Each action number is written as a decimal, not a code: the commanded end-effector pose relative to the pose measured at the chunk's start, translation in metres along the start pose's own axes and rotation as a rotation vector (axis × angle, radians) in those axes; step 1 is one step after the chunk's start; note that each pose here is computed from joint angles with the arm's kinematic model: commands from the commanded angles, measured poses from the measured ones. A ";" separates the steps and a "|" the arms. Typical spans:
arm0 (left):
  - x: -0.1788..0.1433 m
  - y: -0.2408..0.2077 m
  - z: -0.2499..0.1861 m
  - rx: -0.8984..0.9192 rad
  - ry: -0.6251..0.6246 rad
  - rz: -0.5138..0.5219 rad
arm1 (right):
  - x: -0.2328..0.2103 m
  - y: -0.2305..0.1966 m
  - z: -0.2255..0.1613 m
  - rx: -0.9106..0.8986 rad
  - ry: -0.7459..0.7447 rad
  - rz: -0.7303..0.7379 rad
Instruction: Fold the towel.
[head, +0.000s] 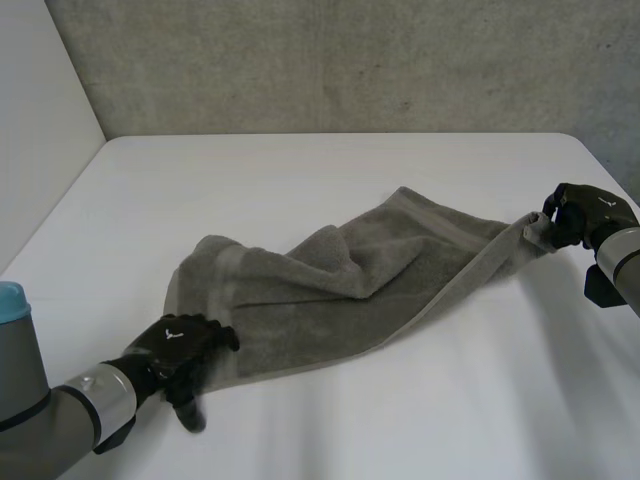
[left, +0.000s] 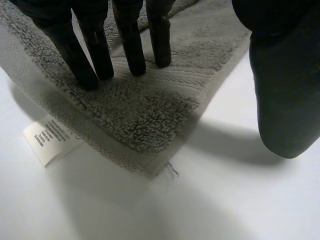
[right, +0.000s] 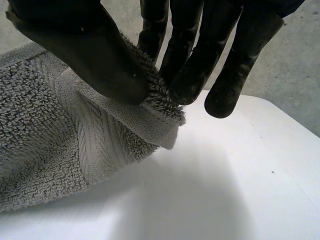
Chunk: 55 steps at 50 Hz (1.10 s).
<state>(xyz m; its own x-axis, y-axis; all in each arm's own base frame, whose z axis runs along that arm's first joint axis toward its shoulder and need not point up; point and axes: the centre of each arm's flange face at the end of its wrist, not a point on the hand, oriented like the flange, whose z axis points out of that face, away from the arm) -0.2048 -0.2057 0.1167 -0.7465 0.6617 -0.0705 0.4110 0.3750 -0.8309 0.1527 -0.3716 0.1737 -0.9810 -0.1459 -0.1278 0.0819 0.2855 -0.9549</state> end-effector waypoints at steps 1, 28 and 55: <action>-0.006 -0.004 0.012 0.039 -0.021 -0.016 | -0.002 0.002 0.000 -0.005 -0.014 -0.001; -0.023 -0.014 0.040 0.083 -0.086 -0.002 | -0.005 0.006 -0.001 -0.022 -0.048 -0.011; -0.025 -0.028 0.050 0.147 -0.132 0.024 | -0.006 0.009 -0.002 -0.028 -0.055 -0.012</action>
<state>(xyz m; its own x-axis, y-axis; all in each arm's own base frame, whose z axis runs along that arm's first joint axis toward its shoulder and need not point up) -0.2219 -0.2631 0.1135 -0.8017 0.5801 -0.1444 0.3558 0.2689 -0.8950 0.1589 -0.3665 0.1670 -0.9706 -0.2009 -0.1323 0.0654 0.3090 -0.9488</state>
